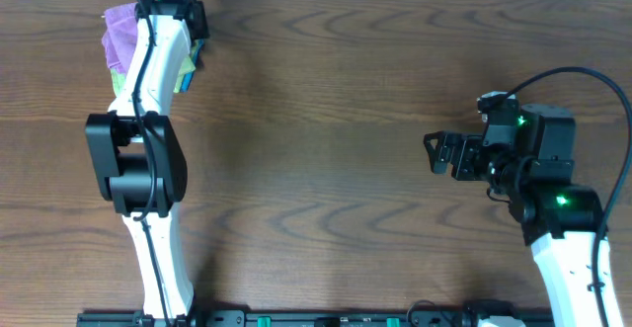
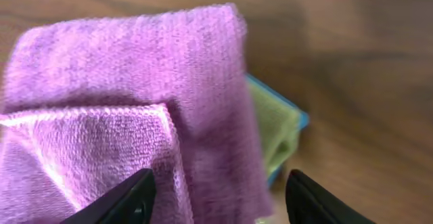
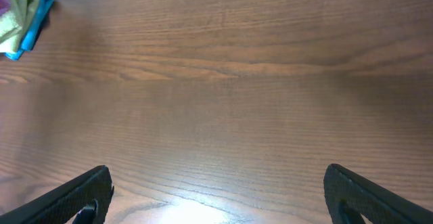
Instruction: Fold the cloth
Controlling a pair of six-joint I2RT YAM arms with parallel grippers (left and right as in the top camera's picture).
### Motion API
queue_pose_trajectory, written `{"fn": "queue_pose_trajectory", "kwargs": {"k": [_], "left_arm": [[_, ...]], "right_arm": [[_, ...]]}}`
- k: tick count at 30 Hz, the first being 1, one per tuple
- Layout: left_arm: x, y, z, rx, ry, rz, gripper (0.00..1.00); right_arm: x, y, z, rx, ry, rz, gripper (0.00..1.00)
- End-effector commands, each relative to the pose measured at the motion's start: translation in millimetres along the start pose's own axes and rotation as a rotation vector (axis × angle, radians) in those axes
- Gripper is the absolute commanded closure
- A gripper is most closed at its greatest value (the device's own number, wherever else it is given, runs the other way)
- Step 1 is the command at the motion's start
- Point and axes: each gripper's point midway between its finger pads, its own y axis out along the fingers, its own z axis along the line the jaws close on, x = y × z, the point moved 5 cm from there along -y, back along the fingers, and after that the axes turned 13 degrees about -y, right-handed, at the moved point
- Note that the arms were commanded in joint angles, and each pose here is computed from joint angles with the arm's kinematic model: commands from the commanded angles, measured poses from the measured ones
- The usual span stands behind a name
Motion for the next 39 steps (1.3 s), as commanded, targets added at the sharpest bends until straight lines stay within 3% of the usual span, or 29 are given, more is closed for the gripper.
{"fn": "queue_pose_trajectory", "kwargs": {"k": [1,14,20,39], "left_arm": [[8,-3,15,0.101,-0.004,-0.034,0.39],[-1,-23,53,0.312,0.019,0.008,0.51],[11,-42,71,0.318,-0.081,-0.024,0.51],[28,-49,78,0.270,-0.158,-0.072,0.46]], "right_arm": [[-1,-1,1,0.007,0.017,-0.004,0.01],[-1,-1,1,0.008,0.017,-0.004,0.01],[-1,-1,1,0.008,0.017,-0.004,0.01],[-1,-1,1,0.007,0.017,-0.004,0.01]]}}
